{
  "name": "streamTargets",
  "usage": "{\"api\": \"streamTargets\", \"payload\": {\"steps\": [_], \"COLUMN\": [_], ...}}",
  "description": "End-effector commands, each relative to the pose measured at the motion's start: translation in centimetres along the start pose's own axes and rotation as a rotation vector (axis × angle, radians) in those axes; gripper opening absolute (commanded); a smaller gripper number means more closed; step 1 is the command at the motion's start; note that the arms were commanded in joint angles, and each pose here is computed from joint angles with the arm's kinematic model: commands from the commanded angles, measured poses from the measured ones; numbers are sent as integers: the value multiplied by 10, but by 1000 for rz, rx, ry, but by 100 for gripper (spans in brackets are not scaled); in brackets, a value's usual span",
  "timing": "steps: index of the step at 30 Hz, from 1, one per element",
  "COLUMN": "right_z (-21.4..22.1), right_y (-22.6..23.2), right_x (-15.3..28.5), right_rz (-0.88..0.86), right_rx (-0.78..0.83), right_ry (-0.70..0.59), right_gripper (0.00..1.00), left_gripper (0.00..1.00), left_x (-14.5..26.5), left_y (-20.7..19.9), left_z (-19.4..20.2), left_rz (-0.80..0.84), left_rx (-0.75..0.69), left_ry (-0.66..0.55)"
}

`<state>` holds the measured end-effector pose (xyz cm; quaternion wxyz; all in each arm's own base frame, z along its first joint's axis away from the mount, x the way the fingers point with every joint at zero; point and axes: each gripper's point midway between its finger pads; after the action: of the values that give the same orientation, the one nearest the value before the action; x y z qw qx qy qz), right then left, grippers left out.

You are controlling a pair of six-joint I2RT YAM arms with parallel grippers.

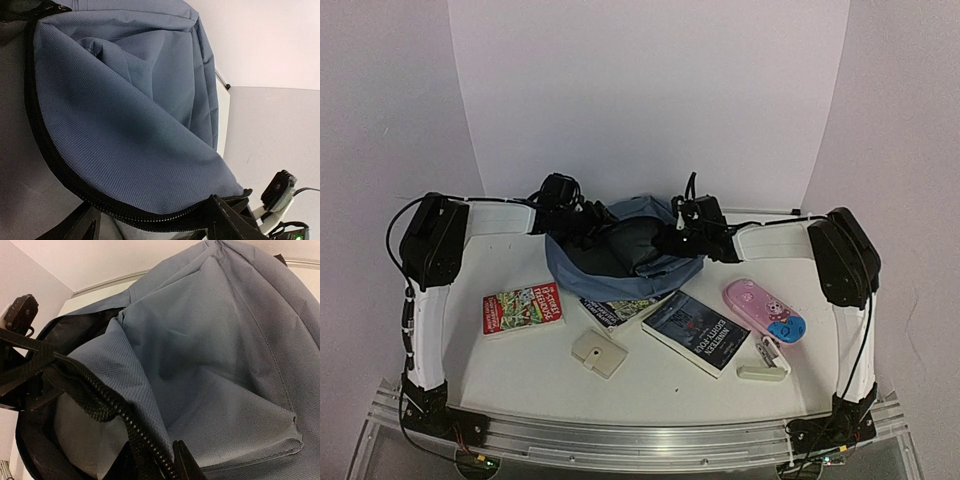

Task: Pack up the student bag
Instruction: Adjust the student bag at the center of the board.

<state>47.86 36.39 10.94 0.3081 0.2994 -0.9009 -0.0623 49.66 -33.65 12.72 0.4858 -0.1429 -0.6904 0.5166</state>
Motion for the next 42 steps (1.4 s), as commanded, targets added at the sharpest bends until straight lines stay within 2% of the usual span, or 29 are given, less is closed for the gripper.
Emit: {"api": "streamTargets", "payload": {"steps": [1,8,12,17,20,23,25,26,29,36,42], "right_z": [-23,-16,-14,-12,-8,-3,-1,0,5,19,33], "right_y": [8,10,10,11,14,20,26,30,40,71,66], "right_x": [17,15,15,17,20,23,26,28,35,48,47], "right_rz": [-20,-37,-40,-47,-55,-75,-101,-116,-161,-330,-314], "right_rx": [-3,-20,-21,-16,0,10,16,17,0,-58,-101], "right_ry": [-71,-64,-63,-63,-56,-45,-37,-32,-16,52,69], "right_gripper": [25,24,24,21,20,14,10,8,1,0,0], "left_gripper": [77,84,81,58,38,14,3,0,0,0,1], "left_x": [1,-2,-9,-19,-21,-22,-20,-18,-13,-20,-45], "left_y": [-32,-30,-24,-19,-23,-32,-38,-43,-57,-75,-61], "left_z": [-16,-22,-20,-21,-23,-29,-35,-39,-53,-67,-72], "left_rz": [105,135,117,97,94,90,75,67,44,23,-9], "left_rx": [9,43,56,64,44,-8,-57,-85,-172,-402,-439], "left_ry": [-75,-110,-93,-76,-76,-99,-129,-149,-210,-256,-225]}}
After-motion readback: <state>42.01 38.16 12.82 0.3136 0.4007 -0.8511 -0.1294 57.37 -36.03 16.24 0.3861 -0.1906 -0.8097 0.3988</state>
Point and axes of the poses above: each gripper's point midway between its finger pads, its own x axis back along the fingers, its own y axis along the line the jaws close on, z = x × y, and after that the axes turned 14 degrees about x, right-handed
